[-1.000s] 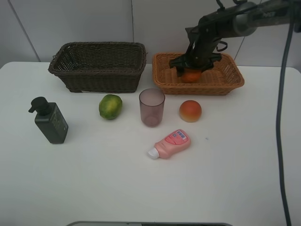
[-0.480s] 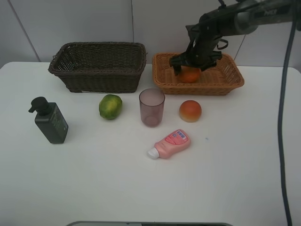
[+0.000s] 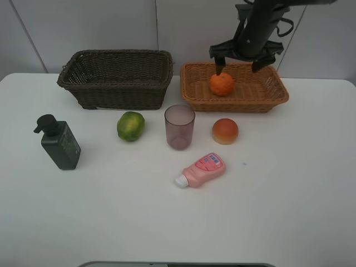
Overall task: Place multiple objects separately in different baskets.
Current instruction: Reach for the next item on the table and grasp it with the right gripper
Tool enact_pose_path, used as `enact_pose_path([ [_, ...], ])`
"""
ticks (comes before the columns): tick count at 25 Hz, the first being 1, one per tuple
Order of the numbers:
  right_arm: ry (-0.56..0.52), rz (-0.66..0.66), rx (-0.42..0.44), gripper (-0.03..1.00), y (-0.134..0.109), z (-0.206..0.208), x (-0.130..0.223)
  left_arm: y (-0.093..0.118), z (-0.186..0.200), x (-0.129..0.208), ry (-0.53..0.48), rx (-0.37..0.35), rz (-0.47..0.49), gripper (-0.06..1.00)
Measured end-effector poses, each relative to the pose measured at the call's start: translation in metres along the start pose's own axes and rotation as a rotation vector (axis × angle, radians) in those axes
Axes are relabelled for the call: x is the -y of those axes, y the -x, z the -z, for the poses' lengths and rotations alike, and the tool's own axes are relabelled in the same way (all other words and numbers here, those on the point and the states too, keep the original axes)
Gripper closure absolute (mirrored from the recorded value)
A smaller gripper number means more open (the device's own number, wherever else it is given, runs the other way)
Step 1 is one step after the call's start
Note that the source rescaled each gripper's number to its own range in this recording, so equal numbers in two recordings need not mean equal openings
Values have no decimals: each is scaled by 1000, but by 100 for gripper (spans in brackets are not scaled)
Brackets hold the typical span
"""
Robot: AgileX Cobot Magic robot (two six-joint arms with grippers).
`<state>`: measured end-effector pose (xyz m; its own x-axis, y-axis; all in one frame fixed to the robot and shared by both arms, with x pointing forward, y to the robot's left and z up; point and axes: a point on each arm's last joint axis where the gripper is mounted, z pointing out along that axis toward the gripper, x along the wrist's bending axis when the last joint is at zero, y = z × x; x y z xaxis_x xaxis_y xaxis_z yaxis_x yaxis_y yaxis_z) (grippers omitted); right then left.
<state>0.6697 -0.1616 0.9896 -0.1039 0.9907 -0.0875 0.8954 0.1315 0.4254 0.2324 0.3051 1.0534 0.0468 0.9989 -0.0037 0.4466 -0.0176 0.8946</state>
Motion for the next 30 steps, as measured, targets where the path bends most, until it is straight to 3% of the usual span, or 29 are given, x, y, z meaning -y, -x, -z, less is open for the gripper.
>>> enact_pose_path([
  [7, -108, -72, 17, -3, 5, 7, 49, 0, 0, 0, 0, 0, 0, 3],
  [14, -194, -39, -5, -3, -14, -3, 91, 0, 0, 0, 0, 0, 0, 3],
  [23, -150, -75, -69, -3, -30, -21, 118, 0, 0, 0, 0, 0, 0, 3],
  [30, -74, -60, -80, -3, -38, -20, 115, 0, 0, 0, 0, 0, 0, 3],
])
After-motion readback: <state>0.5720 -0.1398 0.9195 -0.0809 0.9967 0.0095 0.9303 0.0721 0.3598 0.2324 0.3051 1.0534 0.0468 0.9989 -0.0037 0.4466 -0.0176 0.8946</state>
